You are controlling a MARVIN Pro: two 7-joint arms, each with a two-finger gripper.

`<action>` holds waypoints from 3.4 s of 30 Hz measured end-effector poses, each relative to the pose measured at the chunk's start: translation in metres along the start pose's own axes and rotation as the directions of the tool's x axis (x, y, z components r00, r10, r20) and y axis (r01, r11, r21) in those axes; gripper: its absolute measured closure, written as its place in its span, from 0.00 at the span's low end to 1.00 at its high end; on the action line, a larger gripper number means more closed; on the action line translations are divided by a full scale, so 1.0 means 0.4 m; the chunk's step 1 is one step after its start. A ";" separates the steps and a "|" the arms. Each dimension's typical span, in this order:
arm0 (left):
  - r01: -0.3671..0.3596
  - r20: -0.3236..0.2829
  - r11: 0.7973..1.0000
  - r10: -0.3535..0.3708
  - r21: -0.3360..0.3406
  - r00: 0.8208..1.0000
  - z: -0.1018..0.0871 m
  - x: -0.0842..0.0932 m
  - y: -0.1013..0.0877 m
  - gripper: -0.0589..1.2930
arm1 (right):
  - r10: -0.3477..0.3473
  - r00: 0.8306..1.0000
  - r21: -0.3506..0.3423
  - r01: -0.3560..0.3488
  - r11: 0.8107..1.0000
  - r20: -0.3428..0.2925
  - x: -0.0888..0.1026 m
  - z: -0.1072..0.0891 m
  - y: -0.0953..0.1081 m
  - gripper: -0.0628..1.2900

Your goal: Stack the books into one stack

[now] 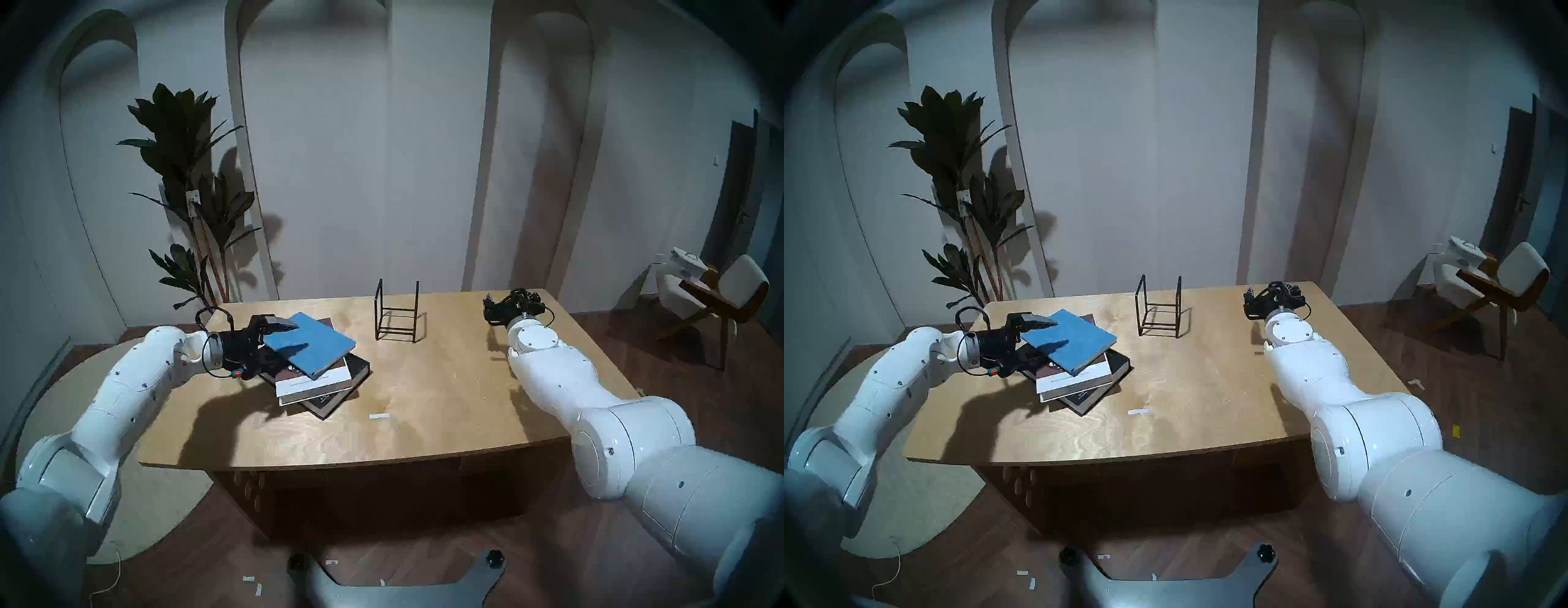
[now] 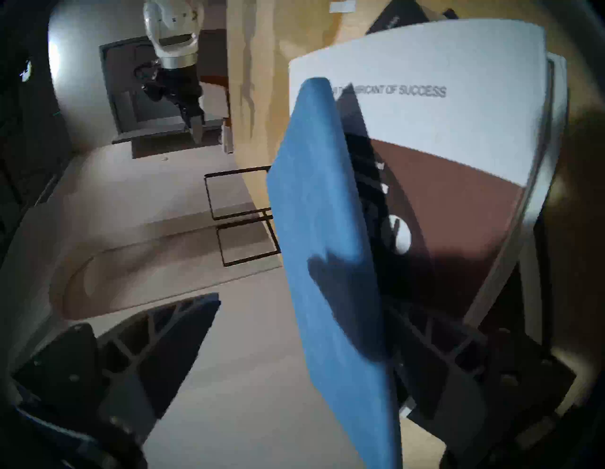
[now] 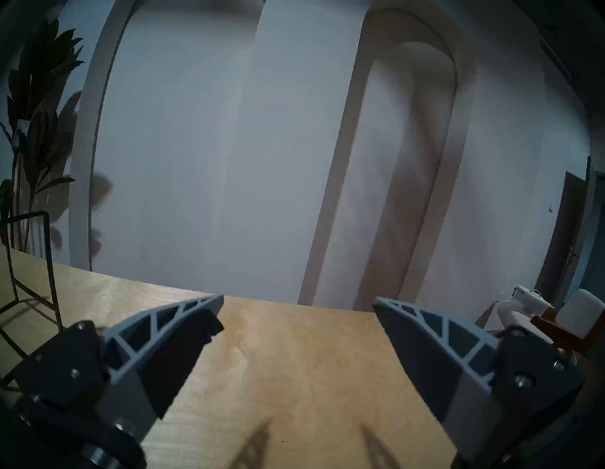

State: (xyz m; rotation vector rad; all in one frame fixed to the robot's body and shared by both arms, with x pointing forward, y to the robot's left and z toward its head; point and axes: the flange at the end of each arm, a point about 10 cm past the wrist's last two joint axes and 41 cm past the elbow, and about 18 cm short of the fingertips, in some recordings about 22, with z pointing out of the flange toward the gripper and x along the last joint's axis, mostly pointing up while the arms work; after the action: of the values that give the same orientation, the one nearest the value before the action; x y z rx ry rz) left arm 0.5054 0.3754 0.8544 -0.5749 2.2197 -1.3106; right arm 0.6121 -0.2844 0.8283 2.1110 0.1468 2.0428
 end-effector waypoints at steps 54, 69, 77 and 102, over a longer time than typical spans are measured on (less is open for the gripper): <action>-0.919 -0.372 0.376 0.841 -0.120 0.393 -0.068 0.071 -0.055 0.05 | 0.001 0.999 -0.001 -0.001 1.000 -0.034 0.015 0.010 -0.001 0.05; -0.925 -0.216 0.375 0.909 0.053 0.356 -0.102 0.067 -0.189 0.05 | 0.001 0.999 -0.001 -0.001 1.000 -0.038 0.015 0.011 -0.002 0.05; -0.902 -0.371 0.428 0.831 -0.050 0.415 -0.160 0.046 -0.116 0.05 | 0.002 0.999 -0.001 -0.002 1.000 -0.039 0.014 0.011 -0.002 0.05; -0.830 0.219 0.515 0.803 0.216 0.555 -0.187 -0.065 -0.421 0.04 | 0.000 0.999 0.000 0.000 1.000 -0.040 0.017 0.012 -0.003 0.05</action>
State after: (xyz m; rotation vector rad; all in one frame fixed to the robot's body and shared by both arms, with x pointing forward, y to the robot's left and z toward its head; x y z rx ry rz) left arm 0.4982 0.3656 1.0399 0.5158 1.7435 -0.9948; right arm 0.6173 -0.2822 0.8344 2.0710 0.1531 2.0859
